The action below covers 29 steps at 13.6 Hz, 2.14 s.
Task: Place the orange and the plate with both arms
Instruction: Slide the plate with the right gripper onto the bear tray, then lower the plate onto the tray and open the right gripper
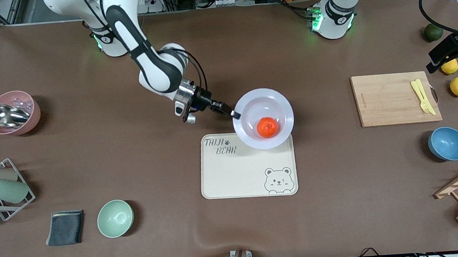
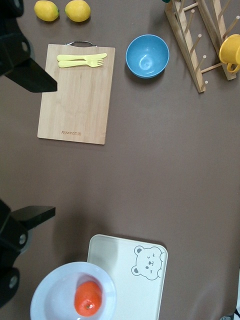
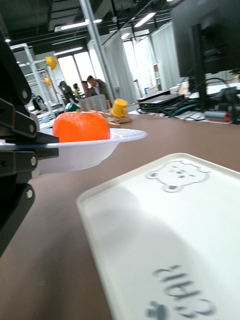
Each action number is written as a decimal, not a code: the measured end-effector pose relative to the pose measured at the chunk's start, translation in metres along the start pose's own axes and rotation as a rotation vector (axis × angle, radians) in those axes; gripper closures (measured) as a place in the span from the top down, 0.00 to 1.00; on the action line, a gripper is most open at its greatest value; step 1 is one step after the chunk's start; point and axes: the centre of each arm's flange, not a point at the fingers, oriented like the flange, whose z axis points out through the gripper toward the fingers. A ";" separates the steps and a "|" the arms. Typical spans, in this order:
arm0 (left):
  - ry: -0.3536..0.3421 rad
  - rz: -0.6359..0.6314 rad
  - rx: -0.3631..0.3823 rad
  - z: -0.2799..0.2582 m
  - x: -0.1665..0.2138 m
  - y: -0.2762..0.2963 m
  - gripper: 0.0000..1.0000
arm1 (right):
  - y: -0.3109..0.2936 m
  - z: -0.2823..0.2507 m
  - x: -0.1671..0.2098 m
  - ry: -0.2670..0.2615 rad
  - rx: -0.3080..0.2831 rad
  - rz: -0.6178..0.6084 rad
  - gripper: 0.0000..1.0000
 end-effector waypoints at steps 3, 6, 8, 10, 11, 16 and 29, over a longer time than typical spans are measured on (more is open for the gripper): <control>-0.003 -0.001 0.000 0.001 0.000 0.000 1.00 | 0.015 0.005 0.041 0.041 -0.015 -0.010 0.05; -0.004 -0.003 0.001 0.002 0.001 -0.001 1.00 | 0.038 0.018 0.069 0.058 -0.041 -0.032 0.05; -0.004 -0.003 0.001 0.002 0.001 -0.001 1.00 | 0.053 0.028 0.074 0.056 -0.058 -0.038 0.05; -0.004 -0.003 0.001 0.002 0.001 -0.001 1.00 | 0.063 0.035 0.077 0.056 -0.067 -0.039 0.05; -0.003 -0.003 0.001 0.002 0.001 -0.001 1.00 | 0.064 0.037 0.079 0.060 -0.070 -0.043 0.05; -0.007 -0.003 0.001 0.005 0.001 -0.001 1.00 | 0.057 0.046 0.087 0.087 -0.074 -0.058 0.05; -0.013 0.005 0.002 0.007 0.001 0.003 1.00 | 0.080 0.045 0.101 0.093 -0.137 -0.079 0.33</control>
